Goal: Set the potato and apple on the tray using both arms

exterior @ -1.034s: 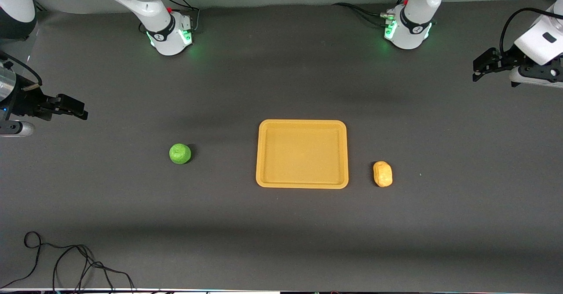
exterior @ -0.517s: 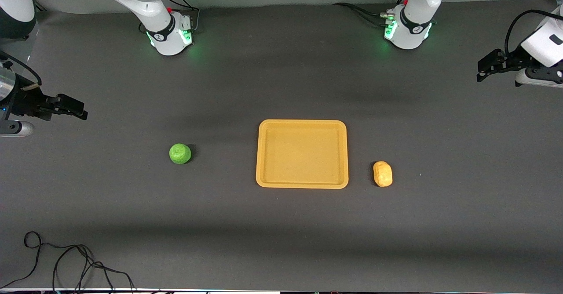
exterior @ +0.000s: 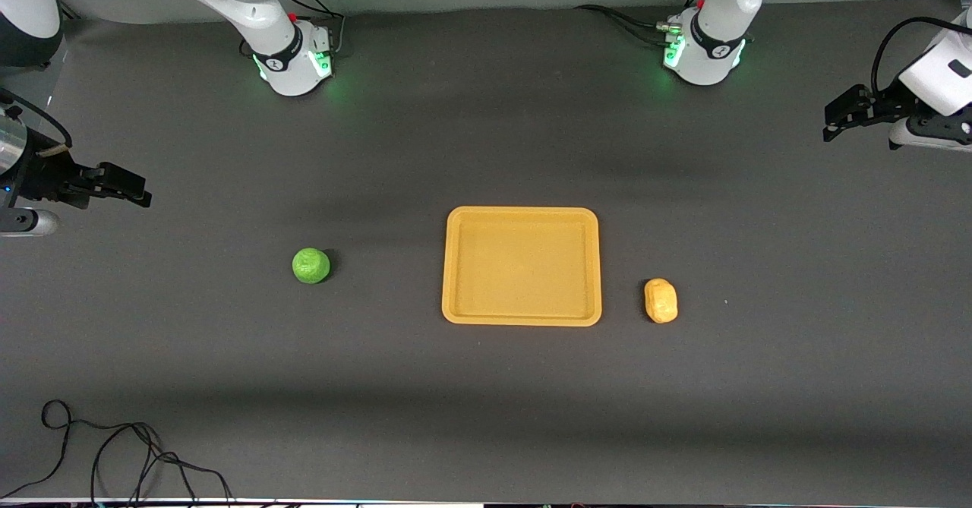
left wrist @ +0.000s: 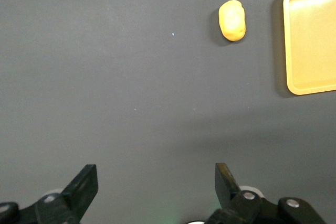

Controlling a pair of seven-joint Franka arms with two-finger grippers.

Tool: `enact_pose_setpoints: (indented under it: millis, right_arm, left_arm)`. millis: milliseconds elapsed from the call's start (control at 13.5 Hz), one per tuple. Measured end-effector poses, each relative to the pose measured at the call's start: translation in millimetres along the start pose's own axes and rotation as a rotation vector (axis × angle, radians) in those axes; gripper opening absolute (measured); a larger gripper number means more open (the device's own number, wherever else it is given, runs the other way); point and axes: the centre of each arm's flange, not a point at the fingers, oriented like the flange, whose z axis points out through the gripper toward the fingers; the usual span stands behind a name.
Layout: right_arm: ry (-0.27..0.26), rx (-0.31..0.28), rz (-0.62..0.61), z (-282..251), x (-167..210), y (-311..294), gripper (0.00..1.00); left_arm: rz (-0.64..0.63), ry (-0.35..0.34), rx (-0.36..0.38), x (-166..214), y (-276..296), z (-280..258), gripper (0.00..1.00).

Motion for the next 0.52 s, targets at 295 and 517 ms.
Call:
enact_pose_setpoints:
  millis: [295, 517]
  right_arm:
    - [-0.003, 0.0, 0.0, 2, 1, 0, 1.0]
    - [-0.003, 0.0, 0.0, 2, 2, 0, 1.0]
  left_arm:
    - [0.012, -0.008, 0.001, 3, 6, 4, 1.0]
    - [0.011, -0.034, -0.008, 12, 5, 20, 1.0]
